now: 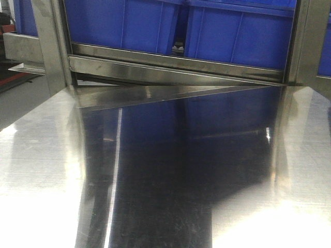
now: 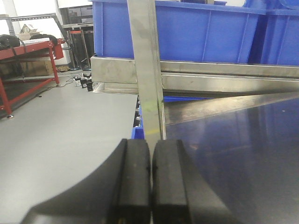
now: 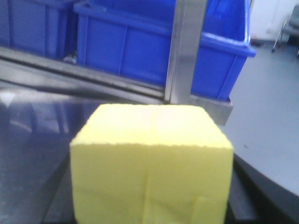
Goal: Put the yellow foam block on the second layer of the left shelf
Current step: 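Lift the cube off the table with the right gripper, then drive the base away from the table holding the cube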
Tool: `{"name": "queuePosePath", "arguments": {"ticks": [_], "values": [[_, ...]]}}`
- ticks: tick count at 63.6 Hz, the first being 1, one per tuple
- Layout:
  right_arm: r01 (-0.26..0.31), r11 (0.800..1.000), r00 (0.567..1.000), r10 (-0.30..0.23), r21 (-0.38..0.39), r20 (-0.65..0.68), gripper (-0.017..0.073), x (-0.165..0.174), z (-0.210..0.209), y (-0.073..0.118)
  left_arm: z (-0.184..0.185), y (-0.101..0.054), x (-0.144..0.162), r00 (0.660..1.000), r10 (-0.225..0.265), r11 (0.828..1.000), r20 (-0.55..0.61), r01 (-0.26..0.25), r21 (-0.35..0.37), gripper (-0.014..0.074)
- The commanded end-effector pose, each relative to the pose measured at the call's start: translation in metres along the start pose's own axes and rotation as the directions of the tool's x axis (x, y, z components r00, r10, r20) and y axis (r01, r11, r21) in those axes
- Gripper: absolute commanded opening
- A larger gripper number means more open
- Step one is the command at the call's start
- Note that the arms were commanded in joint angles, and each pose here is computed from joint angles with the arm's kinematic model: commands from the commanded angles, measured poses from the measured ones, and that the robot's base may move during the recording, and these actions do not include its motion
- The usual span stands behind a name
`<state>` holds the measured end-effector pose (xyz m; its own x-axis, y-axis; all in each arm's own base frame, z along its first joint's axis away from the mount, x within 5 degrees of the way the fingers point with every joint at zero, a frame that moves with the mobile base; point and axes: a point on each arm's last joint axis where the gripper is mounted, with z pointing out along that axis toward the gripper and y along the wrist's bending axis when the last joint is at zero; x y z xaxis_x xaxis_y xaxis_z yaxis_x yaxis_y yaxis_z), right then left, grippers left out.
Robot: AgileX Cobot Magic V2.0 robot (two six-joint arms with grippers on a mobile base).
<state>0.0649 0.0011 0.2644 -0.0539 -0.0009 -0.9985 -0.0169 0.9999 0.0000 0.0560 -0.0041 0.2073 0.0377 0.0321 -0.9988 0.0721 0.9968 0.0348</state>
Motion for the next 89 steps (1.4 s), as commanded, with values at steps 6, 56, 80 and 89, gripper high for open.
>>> {"name": "queuePosePath", "arguments": {"ticks": [6,56,80,89], "values": [[0.013,1.000,0.988,-0.014,0.009,0.154,0.0487,-0.0144,-0.0067,-0.0004,-0.0010,-0.0003,0.0002,0.997,-0.009,1.000,0.077,0.009,0.004,0.0124],[0.013,1.000,0.988,-0.014,0.009,0.153,0.0487,-0.0144,-0.0066,-0.0004,-0.0010,-0.0003,0.0002,0.997,-0.009,1.000,0.077,0.009,0.004,0.0124],[0.013,1.000,0.988,-0.014,0.007,0.153,0.0487,-0.0143,-0.0066,-0.0003,-0.0010,-0.0003,0.0002,0.997,-0.009,1.000,0.077,0.009,0.004,0.0124],[0.013,1.000,0.988,-0.014,0.007,0.153,0.0487,-0.0143,-0.0066,-0.0003,-0.0010,-0.0003,0.0002,0.997,-0.009,1.000,0.077,0.009,0.004,0.0124]]}}
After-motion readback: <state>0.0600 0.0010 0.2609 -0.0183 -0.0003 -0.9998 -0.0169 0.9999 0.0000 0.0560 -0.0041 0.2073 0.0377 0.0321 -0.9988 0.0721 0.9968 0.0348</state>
